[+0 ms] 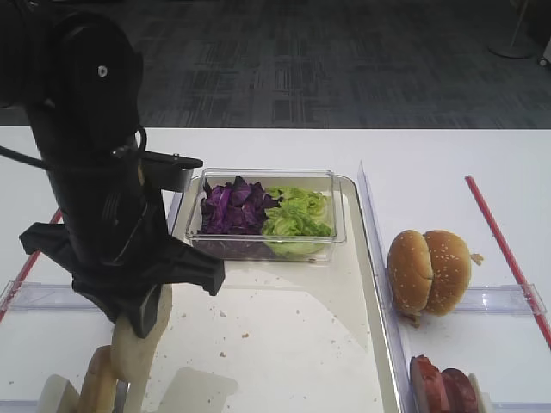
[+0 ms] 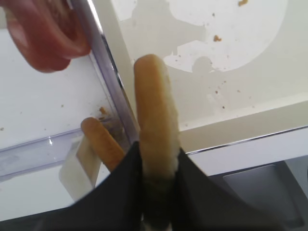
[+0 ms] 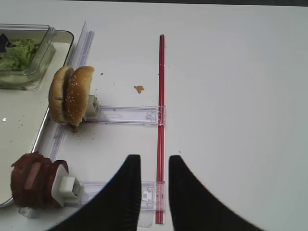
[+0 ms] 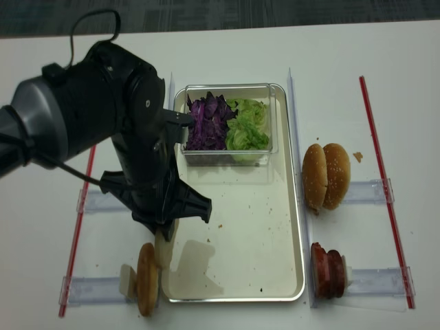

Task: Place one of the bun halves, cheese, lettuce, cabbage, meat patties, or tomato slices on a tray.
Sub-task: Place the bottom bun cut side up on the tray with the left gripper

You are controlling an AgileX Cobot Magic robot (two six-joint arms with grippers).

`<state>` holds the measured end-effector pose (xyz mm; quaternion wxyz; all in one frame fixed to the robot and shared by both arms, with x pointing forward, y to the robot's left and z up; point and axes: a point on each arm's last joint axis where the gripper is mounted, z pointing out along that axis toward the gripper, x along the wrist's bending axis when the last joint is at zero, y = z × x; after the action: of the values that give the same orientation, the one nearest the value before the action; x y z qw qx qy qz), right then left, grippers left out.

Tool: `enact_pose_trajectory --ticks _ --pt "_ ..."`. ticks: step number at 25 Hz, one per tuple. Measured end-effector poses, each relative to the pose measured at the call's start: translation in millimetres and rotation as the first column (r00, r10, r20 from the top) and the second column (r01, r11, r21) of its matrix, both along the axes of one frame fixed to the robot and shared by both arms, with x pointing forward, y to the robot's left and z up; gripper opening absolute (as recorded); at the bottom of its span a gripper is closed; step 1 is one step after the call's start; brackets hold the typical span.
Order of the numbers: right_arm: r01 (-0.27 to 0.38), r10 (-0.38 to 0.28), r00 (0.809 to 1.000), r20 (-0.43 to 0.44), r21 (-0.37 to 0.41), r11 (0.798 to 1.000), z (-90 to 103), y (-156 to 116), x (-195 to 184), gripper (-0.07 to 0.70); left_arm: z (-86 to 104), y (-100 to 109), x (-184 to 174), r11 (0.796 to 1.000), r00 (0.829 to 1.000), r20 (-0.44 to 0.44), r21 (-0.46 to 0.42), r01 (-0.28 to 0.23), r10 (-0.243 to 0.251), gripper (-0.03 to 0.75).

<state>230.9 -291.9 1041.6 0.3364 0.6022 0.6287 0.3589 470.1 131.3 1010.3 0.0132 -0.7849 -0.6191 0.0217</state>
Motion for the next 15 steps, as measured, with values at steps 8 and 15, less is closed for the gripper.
enact_pose_trajectory --ticks 8,15 --pt "0.000 0.000 1.000 0.000 0.000 1.000 0.0 0 0 0.193 1.0 -4 -2 0.999 1.000 -0.021 -0.038 0.008 -0.009 0.083" --pt "0.000 0.000 1.000 0.000 0.000 1.000 0.0 0 0 0.193 2.0 -11 -7 0.989 0.995 -0.067 -0.131 0.069 -0.078 0.083"
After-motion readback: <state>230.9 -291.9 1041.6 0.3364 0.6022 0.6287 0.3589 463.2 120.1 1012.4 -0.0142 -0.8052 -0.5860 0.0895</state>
